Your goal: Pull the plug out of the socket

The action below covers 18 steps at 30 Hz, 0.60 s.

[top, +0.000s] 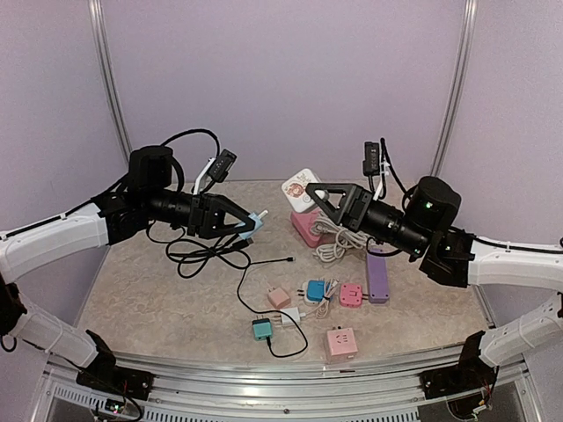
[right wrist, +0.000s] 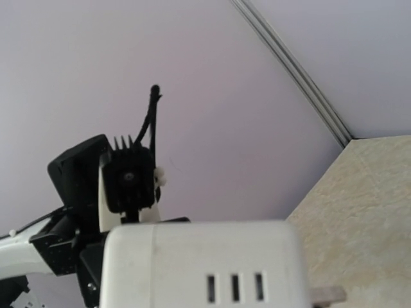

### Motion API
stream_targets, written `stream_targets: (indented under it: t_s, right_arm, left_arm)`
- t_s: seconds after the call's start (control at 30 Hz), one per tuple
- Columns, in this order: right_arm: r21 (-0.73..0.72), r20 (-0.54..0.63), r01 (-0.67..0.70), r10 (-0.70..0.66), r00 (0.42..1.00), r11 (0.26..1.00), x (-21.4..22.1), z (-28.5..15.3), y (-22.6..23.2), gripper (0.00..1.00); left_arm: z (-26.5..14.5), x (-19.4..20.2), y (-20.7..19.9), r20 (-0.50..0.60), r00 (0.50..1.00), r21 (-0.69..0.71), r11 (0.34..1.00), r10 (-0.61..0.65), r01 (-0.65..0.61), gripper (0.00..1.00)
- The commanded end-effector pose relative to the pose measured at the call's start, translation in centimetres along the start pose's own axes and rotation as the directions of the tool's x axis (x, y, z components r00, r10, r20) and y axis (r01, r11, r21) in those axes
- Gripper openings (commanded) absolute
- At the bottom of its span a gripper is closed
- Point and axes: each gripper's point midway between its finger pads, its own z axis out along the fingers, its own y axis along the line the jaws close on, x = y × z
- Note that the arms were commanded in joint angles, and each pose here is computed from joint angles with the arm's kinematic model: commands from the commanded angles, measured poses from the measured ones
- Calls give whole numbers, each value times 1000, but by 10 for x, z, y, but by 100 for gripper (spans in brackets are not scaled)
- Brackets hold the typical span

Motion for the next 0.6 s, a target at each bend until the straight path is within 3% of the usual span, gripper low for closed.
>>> stream_targets:
  t_s: [0.0, 0.13, 0.33, 0.43, 0.57]
  right_arm:
    - [2, 31, 8, -8, 999, 1000, -11, -7, 4, 0]
    - [40, 15, 36, -36, 999, 999, -10, -8, -1, 0]
    - [254, -110, 191, -168, 980, 948, 9, -9, -30, 0]
    - [340, -185, 285, -233, 955, 896, 21, -12, -36, 0]
    - [403, -270, 363, -269, 924, 840, 43, -13, -47, 0]
  left_arm:
    - [-3, -8, -9, 21, 998, 8, 999, 52, -52, 0]
    - [-3, -10, -6, 29, 998, -17, 998, 59, -58, 0]
    - [7, 6, 26, -14, 1000, -244, 969, 26, -28, 0]
    - [10, 28, 45, -14, 998, -307, 950, -59, 51, 0]
    - [-2, 58, 76, 76, 979, -424, 883, -189, 203, 0]
